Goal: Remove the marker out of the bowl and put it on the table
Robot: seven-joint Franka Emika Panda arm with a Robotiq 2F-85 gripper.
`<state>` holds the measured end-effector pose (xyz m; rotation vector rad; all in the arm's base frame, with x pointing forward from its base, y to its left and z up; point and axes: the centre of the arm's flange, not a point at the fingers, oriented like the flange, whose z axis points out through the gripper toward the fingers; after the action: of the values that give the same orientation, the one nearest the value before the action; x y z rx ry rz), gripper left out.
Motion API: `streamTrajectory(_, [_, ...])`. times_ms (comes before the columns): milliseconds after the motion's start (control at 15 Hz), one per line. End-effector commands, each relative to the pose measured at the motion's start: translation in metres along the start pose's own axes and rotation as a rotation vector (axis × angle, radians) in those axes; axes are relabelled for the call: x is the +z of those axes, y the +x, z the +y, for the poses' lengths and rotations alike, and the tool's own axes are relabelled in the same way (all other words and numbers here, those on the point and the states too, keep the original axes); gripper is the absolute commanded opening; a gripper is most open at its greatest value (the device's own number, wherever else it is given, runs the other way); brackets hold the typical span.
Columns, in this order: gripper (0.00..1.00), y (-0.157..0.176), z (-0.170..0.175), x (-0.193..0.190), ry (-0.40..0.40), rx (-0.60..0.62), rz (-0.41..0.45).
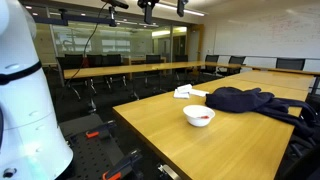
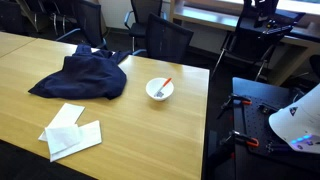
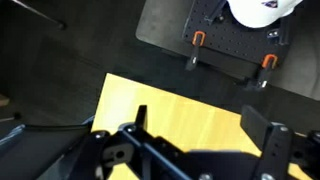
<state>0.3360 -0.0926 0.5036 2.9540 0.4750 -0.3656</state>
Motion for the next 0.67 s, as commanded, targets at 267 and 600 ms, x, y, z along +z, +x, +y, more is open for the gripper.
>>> streamTrajectory(267, [1.00,0.031,-0.012,0.009,-0.076,-0.165,0.094])
streamTrajectory(600, [1.00,0.110,-0.072,0.042,-0.150,-0.455,0.114])
